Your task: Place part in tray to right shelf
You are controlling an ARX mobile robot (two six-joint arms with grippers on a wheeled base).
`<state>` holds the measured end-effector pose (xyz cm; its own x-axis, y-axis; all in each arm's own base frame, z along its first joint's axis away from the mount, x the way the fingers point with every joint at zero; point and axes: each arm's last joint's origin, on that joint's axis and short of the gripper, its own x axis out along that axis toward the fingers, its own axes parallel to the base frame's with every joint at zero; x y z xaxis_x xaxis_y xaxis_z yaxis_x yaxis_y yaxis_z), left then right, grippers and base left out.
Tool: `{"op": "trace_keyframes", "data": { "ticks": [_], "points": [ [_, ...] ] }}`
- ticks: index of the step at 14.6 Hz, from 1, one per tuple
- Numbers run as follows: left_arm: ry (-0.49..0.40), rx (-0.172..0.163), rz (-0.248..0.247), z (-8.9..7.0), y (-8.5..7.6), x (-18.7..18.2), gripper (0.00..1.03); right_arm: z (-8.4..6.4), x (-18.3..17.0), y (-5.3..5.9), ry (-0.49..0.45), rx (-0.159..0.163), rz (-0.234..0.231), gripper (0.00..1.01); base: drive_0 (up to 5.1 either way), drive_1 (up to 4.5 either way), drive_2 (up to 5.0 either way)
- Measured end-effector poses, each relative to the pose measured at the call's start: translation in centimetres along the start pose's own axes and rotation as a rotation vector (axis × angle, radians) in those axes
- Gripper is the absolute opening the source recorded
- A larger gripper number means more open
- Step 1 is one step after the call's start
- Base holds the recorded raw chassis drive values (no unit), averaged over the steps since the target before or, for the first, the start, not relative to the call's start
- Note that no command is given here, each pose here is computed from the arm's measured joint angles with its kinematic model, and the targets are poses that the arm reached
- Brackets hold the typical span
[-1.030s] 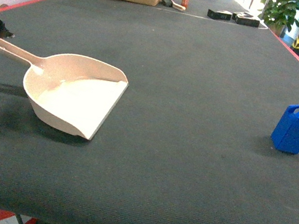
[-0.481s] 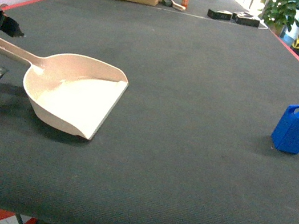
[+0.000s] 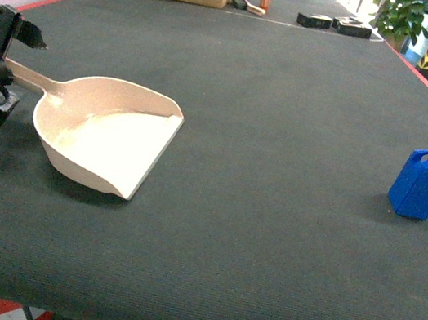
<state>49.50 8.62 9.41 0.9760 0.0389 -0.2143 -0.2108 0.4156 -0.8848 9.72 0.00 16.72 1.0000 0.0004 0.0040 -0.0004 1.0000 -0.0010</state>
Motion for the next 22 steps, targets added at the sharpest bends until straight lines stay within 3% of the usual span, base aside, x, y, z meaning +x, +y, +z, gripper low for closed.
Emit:
{"op": "trace_keyframes", "data": {
  "ticks": [1,2,10,12,15,16,19,22],
  "points": [
    [0.003,-0.001,-0.006,0.0,0.0,0.2,0.96,0.0,0.0,0.0,0.000,0.000,0.000,0.98,0.0,0.00,0.0],
    [0.014,-0.005,0.010,0.0,0.1,0.6,0.87,0.0,0.0,0.0,0.000,0.000,0.000,0.98,0.0,0.00,0.0],
    [0.025,-0.055,-0.036,-0.1,0.0,0.9,0.18,0.0,0.0,0.0,0.000,0.000,0.000,0.98,0.0,0.00,0.0],
    [0.020,-0.076,-0.055,-0.5,0.2,-0.1,0.17,0.0,0.0,0.0,0.000,0.000,0.000,0.98,0.0,0.00,0.0],
    [0.017,-0.074,-0.102,-1.1,-0.8,-2.1,0.17,0.0,0.0,0.0,0.000,0.000,0.000,0.98,0.0,0.00,0.0],
    [0.034,-0.071,-0.189,-2.0,-2.9,-4.5,0.16,0.0,0.0,0.0,0.000,0.000,0.000,0.98,0.0,0.00,0.0],
    [0.061,-0.138,-0.305,-3.4,-5.5,-8.9,0.16,0.0,0.0,0.0,0.000,0.000,0.000,0.98,0.0,0.00,0.0],
    [0.148,-0.174,-0.323,-6.4,-6.6,-12.2,0.16,0.0,0.0,0.0,0.000,0.000,0.000,0.98,0.0,0.00,0.0]
  ]
}}
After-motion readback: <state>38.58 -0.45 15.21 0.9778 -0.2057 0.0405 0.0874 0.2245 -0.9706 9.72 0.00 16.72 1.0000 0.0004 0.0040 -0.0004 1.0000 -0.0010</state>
